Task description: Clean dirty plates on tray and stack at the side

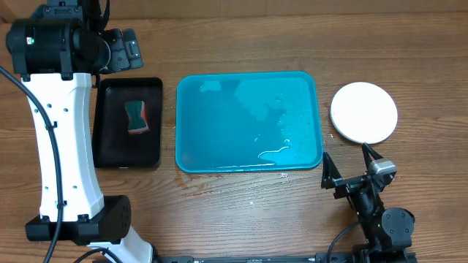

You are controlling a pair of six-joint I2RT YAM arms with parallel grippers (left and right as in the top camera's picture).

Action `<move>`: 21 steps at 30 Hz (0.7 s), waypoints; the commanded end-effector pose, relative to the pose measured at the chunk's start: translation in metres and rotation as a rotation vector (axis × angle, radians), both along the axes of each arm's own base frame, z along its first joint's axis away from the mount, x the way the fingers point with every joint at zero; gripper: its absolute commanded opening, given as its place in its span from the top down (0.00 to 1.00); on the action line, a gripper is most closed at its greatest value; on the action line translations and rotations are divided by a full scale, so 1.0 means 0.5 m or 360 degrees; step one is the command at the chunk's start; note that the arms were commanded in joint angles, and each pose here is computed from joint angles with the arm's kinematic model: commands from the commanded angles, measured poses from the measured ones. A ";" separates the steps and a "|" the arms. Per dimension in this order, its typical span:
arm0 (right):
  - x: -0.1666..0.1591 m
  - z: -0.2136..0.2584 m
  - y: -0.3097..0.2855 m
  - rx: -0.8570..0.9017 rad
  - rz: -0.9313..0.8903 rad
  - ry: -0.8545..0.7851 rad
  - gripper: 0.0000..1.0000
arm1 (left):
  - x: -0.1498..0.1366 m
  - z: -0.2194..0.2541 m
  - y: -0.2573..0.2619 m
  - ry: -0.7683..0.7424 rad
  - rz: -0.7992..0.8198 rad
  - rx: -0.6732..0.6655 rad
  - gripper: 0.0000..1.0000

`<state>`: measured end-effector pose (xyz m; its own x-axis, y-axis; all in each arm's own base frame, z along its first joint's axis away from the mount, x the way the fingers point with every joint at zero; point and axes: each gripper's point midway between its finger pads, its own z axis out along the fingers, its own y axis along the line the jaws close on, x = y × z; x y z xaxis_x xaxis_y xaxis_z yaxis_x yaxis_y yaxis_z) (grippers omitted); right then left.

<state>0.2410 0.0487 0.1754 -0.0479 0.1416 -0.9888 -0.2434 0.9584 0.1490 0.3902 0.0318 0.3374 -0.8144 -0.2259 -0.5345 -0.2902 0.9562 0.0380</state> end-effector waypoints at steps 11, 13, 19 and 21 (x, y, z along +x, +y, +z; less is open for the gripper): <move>0.001 -0.004 -0.001 -0.0006 -0.0013 -0.0006 0.00 | 0.004 -0.003 -0.002 0.0004 -0.0005 -0.0006 0.00; 0.001 -0.004 -0.001 -0.0006 -0.0013 -0.0006 0.00 | 0.004 -0.003 -0.002 0.0004 -0.0005 -0.0006 0.00; 0.001 -0.004 -0.001 -0.0006 -0.0013 -0.0006 0.00 | 0.004 -0.003 -0.002 0.0004 -0.0005 -0.0006 0.00; 0.001 -0.004 -0.001 -0.0005 -0.0013 -0.0006 0.00 | 0.005 -0.006 0.001 0.0011 0.0000 -0.0005 0.00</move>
